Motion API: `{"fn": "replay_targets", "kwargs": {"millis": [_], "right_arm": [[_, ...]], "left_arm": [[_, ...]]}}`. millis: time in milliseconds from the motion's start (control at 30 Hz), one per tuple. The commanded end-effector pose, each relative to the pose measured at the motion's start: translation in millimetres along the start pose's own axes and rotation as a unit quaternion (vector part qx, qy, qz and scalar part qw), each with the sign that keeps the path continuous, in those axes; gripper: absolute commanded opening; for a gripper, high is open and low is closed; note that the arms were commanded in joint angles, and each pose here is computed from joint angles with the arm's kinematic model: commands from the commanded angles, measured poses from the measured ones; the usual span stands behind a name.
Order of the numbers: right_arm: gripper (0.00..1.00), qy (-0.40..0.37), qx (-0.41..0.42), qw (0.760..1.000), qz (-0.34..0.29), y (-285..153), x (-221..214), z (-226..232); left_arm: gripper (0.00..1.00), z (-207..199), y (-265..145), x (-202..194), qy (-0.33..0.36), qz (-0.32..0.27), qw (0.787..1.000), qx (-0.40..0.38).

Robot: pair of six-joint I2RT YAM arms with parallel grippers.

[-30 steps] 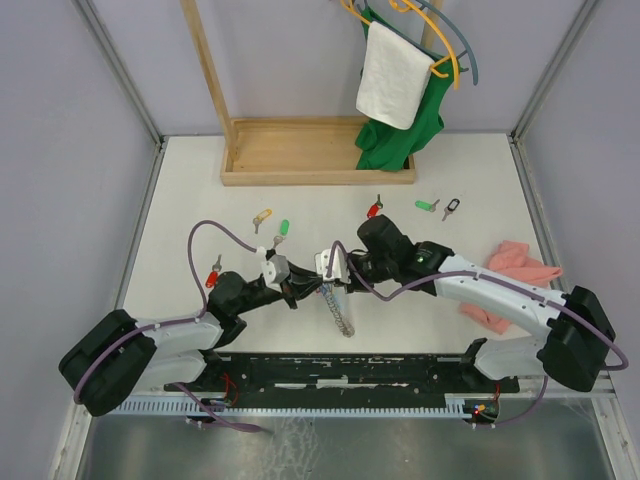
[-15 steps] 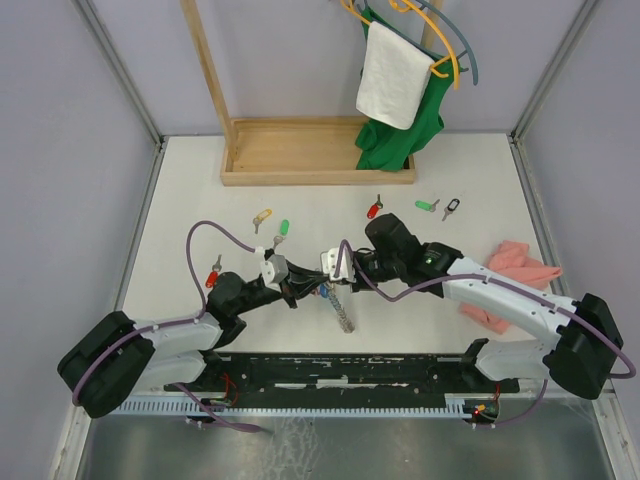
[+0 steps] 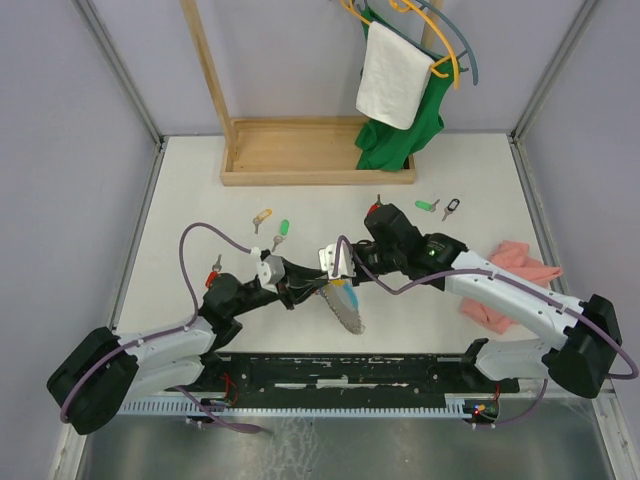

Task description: Put the keys on the keyring

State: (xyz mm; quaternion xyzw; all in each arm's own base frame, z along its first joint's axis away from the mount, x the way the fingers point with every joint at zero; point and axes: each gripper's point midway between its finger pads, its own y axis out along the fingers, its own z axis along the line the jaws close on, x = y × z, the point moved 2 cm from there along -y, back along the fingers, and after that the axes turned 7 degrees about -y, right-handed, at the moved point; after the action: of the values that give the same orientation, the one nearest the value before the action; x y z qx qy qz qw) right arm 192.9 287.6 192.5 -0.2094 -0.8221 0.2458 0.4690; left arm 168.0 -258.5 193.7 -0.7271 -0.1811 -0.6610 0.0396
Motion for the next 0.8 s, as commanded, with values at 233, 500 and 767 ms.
{"fn": "replay_targets", "kwargs": {"millis": [233, 500, 767], "right_arm": [[0.01, -0.059, 0.013, 0.998, 0.034, -8.3, 14.5, -13.7], [0.25, 0.093, 0.015, 0.995, 0.034, 19.0, 2.2, 1.4], [0.45, 0.387, -0.049, 0.919, 0.055, 63.6, -12.0, 0.0]], "left_arm": [[0.37, 24.4, 3.5, -15.0, 0.021, 0.055, 0.997, 0.056], [0.42, 67.8, -29.7, -24.3, -0.072, 0.051, 0.962, 0.260], [0.44, 77.6, -55.6, -65.1, -0.186, 0.098, 0.913, 0.351]]}}
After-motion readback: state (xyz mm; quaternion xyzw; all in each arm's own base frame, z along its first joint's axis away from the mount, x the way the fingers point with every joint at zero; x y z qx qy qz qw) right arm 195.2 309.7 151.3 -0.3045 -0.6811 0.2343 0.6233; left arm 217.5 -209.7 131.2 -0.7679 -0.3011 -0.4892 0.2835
